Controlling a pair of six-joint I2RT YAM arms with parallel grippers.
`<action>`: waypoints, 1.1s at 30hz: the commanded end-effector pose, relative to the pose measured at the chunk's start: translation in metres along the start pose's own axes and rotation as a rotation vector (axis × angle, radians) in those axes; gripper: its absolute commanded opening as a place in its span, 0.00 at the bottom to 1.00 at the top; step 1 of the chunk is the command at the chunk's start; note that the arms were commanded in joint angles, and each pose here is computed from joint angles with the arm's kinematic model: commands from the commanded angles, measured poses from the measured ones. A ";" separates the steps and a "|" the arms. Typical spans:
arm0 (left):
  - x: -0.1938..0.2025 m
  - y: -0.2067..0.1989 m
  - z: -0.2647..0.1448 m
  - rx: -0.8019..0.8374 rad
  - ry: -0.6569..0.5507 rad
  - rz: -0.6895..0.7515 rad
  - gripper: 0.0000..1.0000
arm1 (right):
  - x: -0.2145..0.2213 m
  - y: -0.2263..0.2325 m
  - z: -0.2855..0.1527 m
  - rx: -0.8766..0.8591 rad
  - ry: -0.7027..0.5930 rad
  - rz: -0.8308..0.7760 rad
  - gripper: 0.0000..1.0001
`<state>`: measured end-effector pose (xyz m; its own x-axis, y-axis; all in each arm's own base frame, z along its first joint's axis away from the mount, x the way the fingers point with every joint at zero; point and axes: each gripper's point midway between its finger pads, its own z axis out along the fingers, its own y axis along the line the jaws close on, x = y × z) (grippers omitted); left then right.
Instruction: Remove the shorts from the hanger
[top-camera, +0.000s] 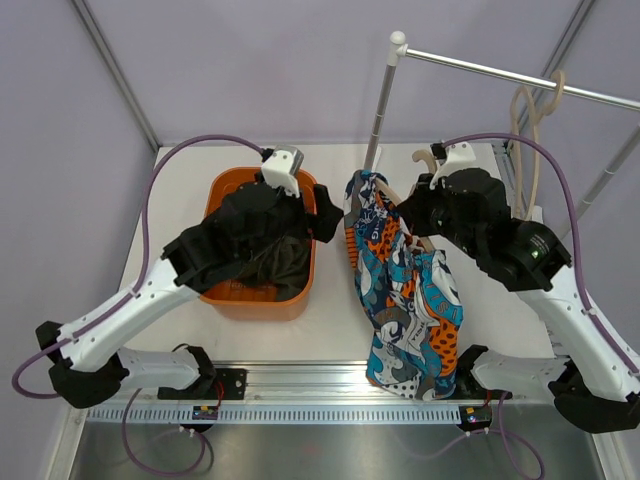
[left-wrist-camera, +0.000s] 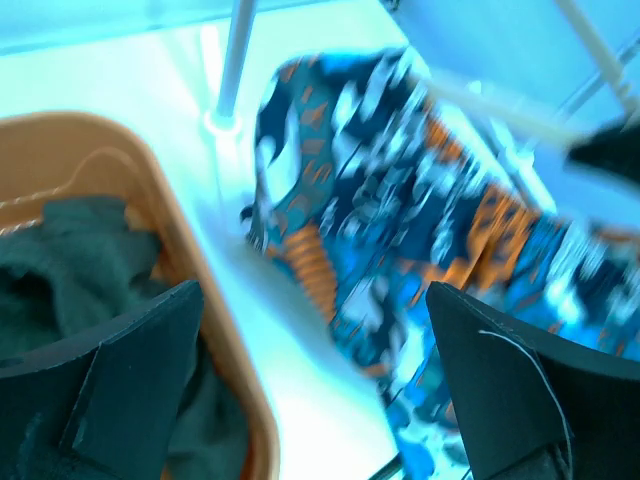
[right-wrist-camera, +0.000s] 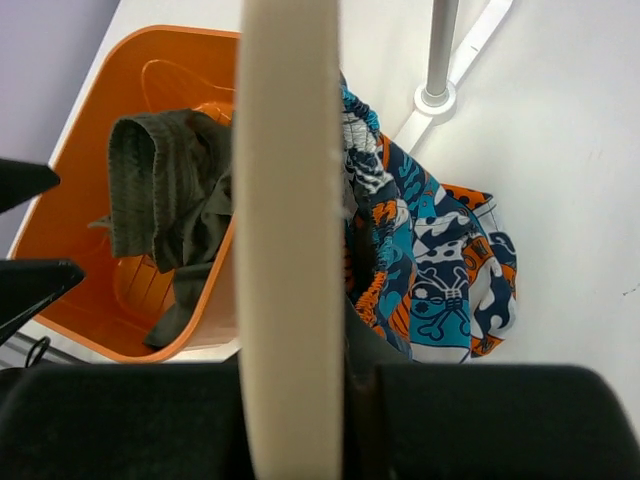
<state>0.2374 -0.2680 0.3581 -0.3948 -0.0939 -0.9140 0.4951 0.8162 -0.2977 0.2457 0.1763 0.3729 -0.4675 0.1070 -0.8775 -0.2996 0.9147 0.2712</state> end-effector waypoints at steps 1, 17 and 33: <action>-0.061 -0.024 0.007 0.008 -0.163 -0.099 0.99 | -0.016 -0.001 -0.006 0.047 -0.077 0.028 0.00; -0.039 -0.067 0.084 -0.028 -0.085 -0.104 0.99 | -0.029 0.013 -0.012 0.036 -0.103 0.025 0.00; -0.019 -0.071 0.112 -0.055 -0.056 -0.128 0.96 | -0.031 0.012 -0.017 0.035 -0.110 0.027 0.00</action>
<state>0.2888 -0.3797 0.3356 -0.4518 -0.1213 -0.8839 0.4135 0.8494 -0.3279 0.2443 0.1769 0.3815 -0.4388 0.1010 -0.8929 -0.2511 0.9403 0.2298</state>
